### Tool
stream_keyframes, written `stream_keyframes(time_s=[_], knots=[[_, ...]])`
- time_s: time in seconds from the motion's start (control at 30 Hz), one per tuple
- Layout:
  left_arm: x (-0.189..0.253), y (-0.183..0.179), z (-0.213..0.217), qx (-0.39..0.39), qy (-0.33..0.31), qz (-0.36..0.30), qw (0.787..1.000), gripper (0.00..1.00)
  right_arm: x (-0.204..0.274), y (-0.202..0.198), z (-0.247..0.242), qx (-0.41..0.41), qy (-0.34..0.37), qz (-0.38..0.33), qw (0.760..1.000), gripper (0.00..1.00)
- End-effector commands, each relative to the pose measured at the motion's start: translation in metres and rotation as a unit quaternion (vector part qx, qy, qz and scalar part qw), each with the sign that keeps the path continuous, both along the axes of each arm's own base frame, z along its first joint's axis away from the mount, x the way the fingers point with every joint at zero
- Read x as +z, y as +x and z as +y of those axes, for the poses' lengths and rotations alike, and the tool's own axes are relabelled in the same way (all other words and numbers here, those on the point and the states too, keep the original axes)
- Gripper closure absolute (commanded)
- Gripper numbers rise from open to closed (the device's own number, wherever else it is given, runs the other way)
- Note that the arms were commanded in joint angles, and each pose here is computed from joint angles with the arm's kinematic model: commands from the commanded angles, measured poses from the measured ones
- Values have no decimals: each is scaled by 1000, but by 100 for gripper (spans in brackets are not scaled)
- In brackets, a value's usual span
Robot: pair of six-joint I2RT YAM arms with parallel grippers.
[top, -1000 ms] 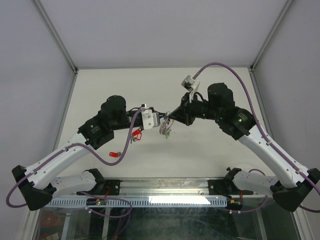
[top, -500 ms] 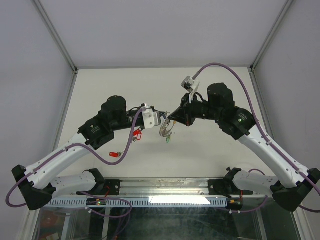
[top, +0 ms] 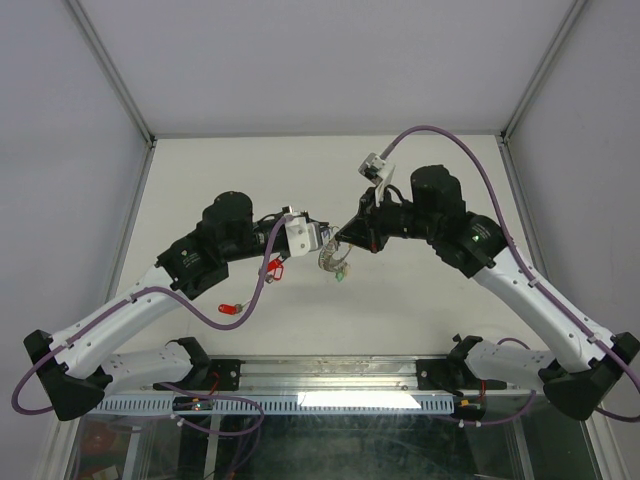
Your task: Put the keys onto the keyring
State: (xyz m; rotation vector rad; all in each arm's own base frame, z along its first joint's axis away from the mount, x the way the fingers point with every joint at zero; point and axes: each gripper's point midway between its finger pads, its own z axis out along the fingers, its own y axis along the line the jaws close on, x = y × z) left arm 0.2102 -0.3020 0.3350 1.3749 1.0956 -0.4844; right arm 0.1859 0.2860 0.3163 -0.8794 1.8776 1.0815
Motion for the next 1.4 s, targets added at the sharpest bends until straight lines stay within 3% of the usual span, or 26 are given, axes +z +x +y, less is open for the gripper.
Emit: stream_keyframes(time_s=[0.0,0.47,0.8,1.37], knots=[[38,2,1,5,-42,-59,997,100,10,-10,5,26,19,3,999,100],[41,2,3,-3,-39,-116,993,100,2,-8,10,29,14,24,999,100],[43,-10,4,-38,-34,-172,984,100,7,-6,11,34,20,2,999,100],[47,-4,5,-20,-38,-164,986,100,41,12,-15,-42,40,-124,991,63]])
